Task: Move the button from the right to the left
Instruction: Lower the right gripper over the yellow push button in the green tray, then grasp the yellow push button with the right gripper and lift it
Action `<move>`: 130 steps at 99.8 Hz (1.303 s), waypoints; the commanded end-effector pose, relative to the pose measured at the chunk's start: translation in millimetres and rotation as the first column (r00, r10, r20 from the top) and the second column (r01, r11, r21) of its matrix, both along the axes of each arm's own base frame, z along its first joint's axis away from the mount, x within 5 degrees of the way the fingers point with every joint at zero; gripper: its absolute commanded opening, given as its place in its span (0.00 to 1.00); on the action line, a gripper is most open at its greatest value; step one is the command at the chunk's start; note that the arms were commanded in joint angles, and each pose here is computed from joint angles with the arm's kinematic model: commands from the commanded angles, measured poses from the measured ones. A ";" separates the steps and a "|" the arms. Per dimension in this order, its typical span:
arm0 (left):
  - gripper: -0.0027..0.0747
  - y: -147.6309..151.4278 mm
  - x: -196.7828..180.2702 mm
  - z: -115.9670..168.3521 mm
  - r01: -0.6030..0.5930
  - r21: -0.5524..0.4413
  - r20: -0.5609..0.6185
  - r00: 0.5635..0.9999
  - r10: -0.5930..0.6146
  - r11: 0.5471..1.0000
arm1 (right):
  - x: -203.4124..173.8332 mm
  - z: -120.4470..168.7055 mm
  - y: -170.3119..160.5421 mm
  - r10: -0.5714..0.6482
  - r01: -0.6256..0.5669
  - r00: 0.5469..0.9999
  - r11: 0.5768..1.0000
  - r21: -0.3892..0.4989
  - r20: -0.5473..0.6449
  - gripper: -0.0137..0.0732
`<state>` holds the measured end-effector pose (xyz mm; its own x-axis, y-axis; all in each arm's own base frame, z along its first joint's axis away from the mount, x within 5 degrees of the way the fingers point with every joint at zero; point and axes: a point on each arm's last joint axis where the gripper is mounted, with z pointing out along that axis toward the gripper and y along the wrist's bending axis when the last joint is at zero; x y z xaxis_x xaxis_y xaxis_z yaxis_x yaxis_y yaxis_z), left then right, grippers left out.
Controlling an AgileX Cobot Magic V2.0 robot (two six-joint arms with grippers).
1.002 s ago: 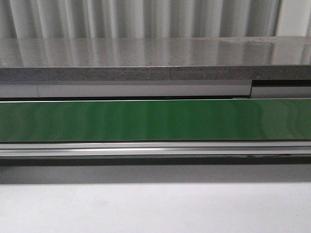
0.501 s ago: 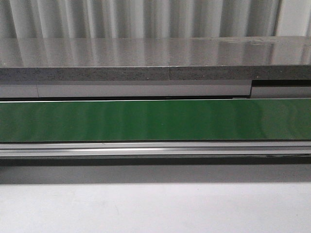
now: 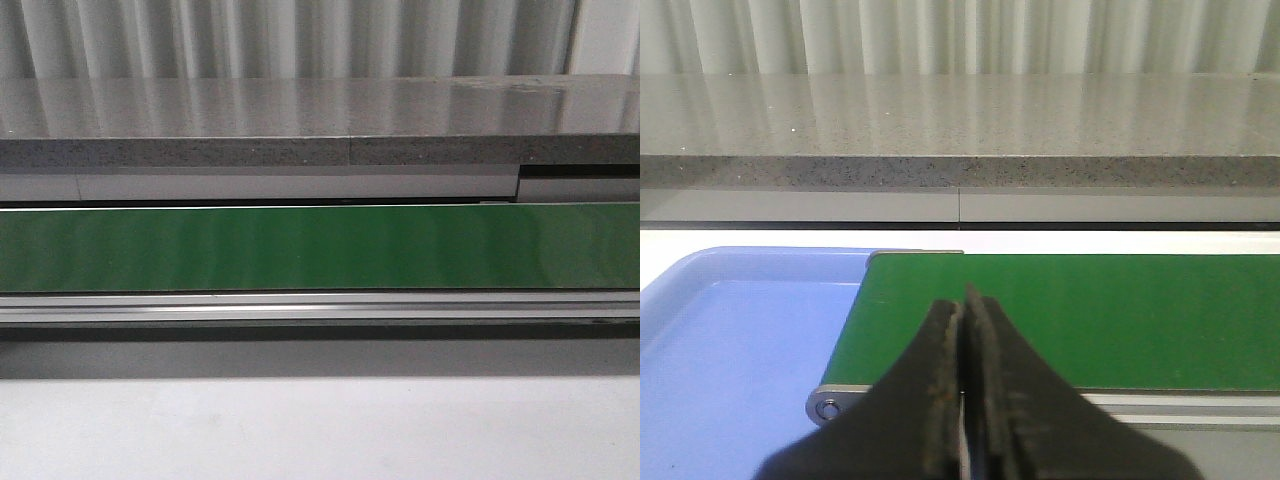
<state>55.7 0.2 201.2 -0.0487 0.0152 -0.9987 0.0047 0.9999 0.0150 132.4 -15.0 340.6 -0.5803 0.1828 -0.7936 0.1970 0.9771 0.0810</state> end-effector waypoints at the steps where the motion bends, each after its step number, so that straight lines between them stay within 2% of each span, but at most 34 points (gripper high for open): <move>1: 0.01 -0.6 -1.5 0.7 0.007 -0.003 0.088 0.996 -0.006 1.000 | 20.2 15.9 -2.9 -0.009 0.009 0.998 1.000 -0.010 0.055 0.08; 22: 0.01 -0.6 -1.5 0.7 0.007 -0.003 0.088 0.996 -0.006 1.000 | 59.6 25.8 -22.6 -0.081 0.081 0.997 0.995 -0.056 0.005 0.09; 29: 0.01 -0.6 -1.5 0.7 0.007 -0.003 0.088 0.996 -0.006 1.000 | 69.7 27.7 -34.0 -0.127 0.127 0.992 0.990 -0.054 -0.012 0.12; 36: 0.01 -0.6 -1.5 0.7 0.007 -0.003 0.088 0.996 -0.006 1.000 | 77.8 26.9 -46.0 -0.174 0.172 0.984 0.984 -0.052 -0.040 0.21; 53: 0.01 -0.6 -1.5 0.7 0.007 -0.003 0.088 0.996 -0.006 1.000 | 98.0 13.5 -76.8 -0.272 0.269 0.956 0.962 -0.040 -0.114 0.58; 60: 0.01 -0.6 -1.5 0.7 0.007 -0.003 0.088 0.996 -0.006 1.000 | 106.4 4.3 -89.5 -0.305 0.304 0.940 0.952 -0.026 -0.155 0.67; 84: 0.01 -0.6 -1.5 0.7 0.007 -0.003 0.088 0.996 -0.006 1.000 | 134.2 -35.7 -136.5 -0.388 0.411 0.861 0.911 0.003 -0.328 0.68; 98: 0.01 -0.6 -1.5 0.7 0.007 -0.003 0.088 0.996 -0.006 1.000 | 152.5 -55.2 -152.1 -0.385 0.434 0.823 0.901 0.025 -0.417 0.68; 113: 0.01 -0.6 -1.5 0.7 0.007 -0.003 0.088 0.996 -0.006 1.000 | 172.6 -75.7 -159.1 -0.302 0.362 0.819 0.932 0.031 -0.488 0.68; 130: 0.01 -0.6 -1.5 0.7 0.007 -0.003 0.088 0.996 -0.006 1.000 | 187.8 -94.7 -167.4 -0.263 0.324 0.806 0.946 0.024 -0.530 0.68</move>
